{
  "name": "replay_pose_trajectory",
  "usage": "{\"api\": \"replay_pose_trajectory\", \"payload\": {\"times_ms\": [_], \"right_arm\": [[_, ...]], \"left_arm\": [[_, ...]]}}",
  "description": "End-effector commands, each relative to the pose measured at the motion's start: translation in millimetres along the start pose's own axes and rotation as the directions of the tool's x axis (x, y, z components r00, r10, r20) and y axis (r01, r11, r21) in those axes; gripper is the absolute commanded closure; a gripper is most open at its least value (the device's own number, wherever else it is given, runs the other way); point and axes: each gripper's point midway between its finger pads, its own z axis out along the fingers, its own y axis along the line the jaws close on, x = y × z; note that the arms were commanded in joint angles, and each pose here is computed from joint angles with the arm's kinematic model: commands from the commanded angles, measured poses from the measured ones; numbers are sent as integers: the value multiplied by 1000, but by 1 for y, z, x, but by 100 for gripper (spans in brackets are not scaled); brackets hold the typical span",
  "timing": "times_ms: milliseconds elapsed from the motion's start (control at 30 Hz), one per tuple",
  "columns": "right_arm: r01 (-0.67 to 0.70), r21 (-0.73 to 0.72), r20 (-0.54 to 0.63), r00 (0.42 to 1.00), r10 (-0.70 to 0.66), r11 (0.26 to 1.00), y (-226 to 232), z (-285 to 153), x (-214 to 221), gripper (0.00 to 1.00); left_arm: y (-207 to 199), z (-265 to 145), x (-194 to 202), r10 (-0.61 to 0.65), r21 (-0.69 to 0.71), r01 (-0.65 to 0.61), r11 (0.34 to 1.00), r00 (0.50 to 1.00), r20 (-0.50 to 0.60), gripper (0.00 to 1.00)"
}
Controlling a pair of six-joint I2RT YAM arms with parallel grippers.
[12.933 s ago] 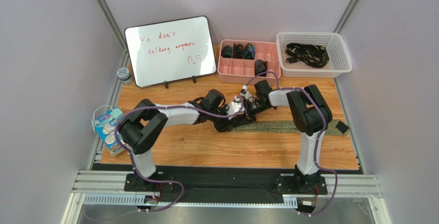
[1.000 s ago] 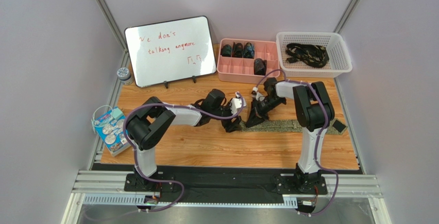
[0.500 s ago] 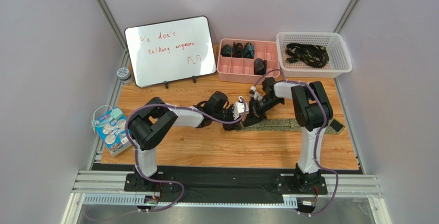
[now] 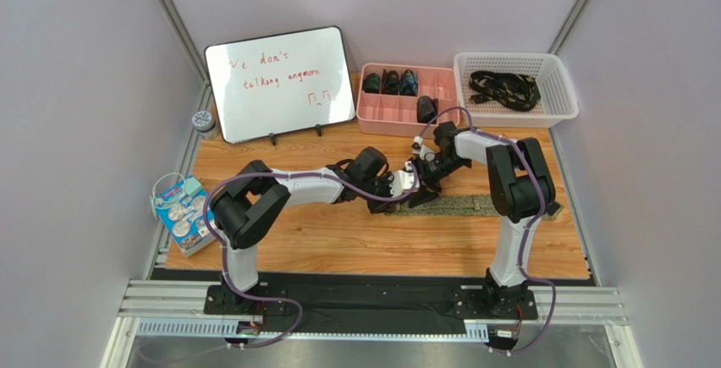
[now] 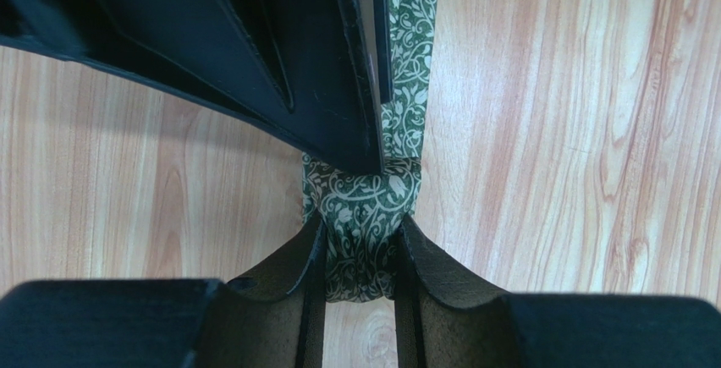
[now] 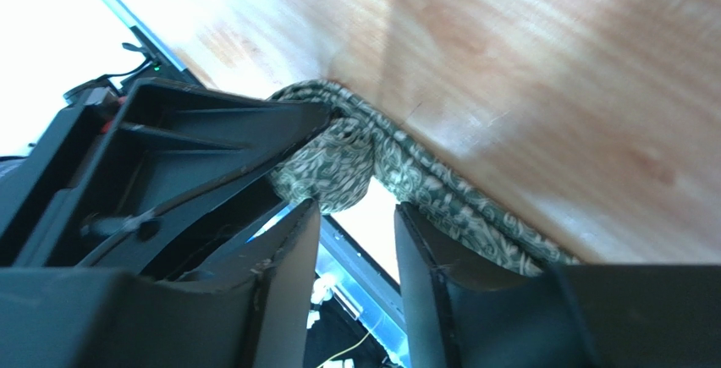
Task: Roll the ties
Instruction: Roll the tie at the center of the board.
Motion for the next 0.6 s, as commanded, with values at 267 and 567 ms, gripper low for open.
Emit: {"api": "replay_pose_trajectory", "payload": {"times_ms": [267,567], "right_arm": [[44,-47,-1,999,-44,998,16,12,0,60],[-13,36,-25,1000,13,999,-26,22,7,100]], "left_arm": [[-12,1,55,-62,14,67,998,967,-246,72],[-8,-10,30,-122,26,126,992,985,-118,38]]}}
